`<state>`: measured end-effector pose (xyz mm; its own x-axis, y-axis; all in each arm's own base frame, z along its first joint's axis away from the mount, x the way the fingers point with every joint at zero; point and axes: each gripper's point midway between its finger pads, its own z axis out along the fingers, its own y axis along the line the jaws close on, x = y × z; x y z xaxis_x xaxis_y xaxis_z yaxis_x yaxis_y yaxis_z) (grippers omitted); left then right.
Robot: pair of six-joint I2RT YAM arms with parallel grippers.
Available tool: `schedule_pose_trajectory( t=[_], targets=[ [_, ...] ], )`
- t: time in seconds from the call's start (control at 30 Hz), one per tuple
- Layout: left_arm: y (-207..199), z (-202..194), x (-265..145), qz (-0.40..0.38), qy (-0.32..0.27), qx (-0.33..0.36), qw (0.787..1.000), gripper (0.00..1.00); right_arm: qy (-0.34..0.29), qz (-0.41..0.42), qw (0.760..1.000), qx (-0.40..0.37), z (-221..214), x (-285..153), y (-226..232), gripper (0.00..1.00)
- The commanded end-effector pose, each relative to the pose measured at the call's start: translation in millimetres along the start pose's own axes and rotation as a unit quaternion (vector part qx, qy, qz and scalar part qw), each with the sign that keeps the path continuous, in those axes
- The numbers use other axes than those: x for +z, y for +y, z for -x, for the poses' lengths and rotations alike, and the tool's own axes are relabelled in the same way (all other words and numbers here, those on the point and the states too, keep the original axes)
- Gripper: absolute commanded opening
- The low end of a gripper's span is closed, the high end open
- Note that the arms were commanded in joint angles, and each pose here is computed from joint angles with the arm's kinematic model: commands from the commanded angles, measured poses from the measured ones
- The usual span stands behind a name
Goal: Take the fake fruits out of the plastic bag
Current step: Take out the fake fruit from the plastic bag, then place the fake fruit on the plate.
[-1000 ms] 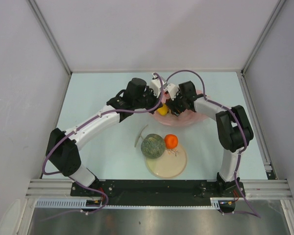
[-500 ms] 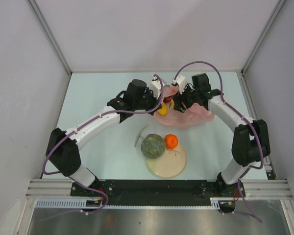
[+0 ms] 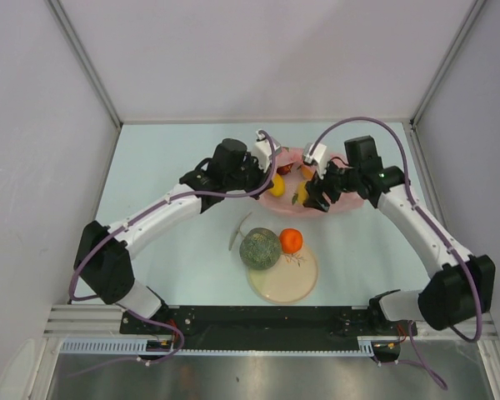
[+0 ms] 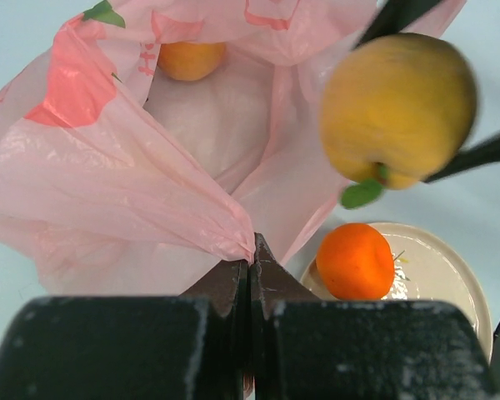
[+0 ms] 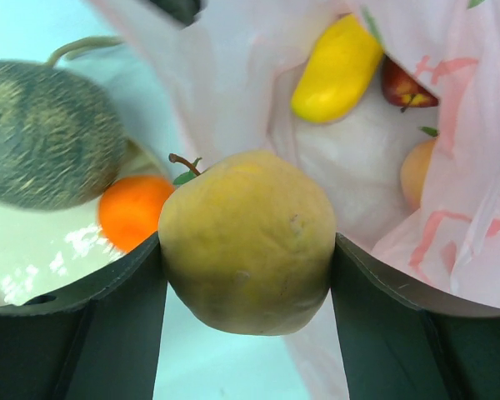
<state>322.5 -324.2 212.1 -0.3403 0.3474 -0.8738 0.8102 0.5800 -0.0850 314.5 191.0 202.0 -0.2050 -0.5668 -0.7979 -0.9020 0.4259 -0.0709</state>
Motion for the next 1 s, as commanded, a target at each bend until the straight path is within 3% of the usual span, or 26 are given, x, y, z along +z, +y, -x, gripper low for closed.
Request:
schedule_pose_trajectory(
  t=[0.0, 0.33, 0.57, 0.9, 0.97],
  targets=[
    [-4, 17, -14, -0.003, -0.035, 0.009, 0.999, 0.00, 0.004, 0.044, 0.999, -0.018, -17, -17, 40, 0.21],
    [-6, 14, -13, -0.008, -0.033, 0.008, 0.999, 0.00, 0.077, 0.136, 0.979, -0.135, -81, -23, 124, 0.00],
    [-7, 12, -13, -0.011, -0.031, 0.006, 0.999, 0.00, 0.131, 0.173, 0.966, -0.137, -109, -12, 138, 0.00],
    [-9, 12, -11, -0.018, -0.029, 0.000, 0.999, 0.00, 0.138, 0.159, 0.967, -0.143, -120, 6, 132, 0.00],
    [-8, 12, -10, -0.017, -0.029, 0.000, 0.999, 0.00, 0.140, 0.161, 0.967, -0.142, -124, 9, 134, 0.04]
  ],
)
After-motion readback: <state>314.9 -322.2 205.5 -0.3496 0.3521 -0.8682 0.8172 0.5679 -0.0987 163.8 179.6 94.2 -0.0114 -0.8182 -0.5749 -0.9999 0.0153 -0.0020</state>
